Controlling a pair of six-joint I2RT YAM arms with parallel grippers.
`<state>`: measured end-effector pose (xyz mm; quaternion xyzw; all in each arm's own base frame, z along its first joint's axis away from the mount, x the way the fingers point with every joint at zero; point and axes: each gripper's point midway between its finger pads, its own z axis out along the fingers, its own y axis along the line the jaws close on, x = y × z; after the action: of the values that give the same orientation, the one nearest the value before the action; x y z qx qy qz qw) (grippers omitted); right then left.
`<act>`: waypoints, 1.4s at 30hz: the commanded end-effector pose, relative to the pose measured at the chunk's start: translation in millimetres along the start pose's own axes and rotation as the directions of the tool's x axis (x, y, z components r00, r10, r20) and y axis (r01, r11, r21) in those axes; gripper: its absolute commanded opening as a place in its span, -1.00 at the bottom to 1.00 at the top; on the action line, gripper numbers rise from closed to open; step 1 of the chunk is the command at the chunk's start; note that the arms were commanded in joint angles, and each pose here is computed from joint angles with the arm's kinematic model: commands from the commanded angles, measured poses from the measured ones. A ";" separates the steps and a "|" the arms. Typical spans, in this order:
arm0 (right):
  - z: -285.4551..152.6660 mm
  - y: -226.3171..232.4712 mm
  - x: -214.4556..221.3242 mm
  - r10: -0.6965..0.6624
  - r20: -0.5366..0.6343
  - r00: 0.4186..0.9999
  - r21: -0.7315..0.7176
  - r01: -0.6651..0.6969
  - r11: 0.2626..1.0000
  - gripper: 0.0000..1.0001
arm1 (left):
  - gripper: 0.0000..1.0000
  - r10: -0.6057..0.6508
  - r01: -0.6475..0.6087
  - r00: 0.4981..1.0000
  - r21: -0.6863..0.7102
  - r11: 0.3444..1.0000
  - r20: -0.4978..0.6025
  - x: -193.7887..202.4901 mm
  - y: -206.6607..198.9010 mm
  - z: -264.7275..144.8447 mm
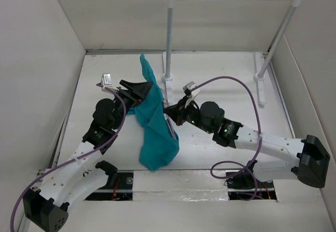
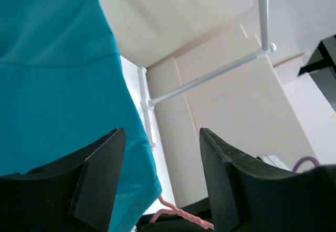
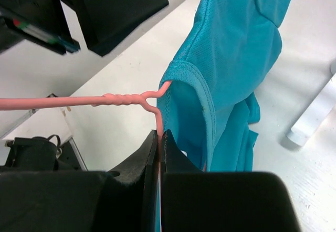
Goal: Place the t-shirt on the hanger
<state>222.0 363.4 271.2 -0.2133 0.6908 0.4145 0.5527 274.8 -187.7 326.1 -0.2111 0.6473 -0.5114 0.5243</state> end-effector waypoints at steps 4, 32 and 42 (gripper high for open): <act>-11.6 7.3 -27.9 0.031 0.073 0.997 -0.051 -0.027 0.998 -1.00 | 0.20 0.125 -0.109 0.973 -0.090 0.990 0.195 -49.8 -3.6 6.0; -22.7 19.0 -18.2 0.014 0.025 1.000 -0.124 -0.011 0.992 -1.00 | 0.59 0.034 -0.001 0.977 -0.151 0.989 0.212 -101.2 47.0 140.4; -22.8 14.0 -17.1 0.013 0.025 1.000 -0.098 -0.011 0.995 -1.00 | 0.19 0.058 -0.016 0.983 -0.234 0.972 0.172 -92.3 70.7 145.7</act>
<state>200.6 350.6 277.1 -0.2364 0.6829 0.4452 0.5288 460.1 -151.1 288.0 -0.3144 0.6799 -0.3888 0.5364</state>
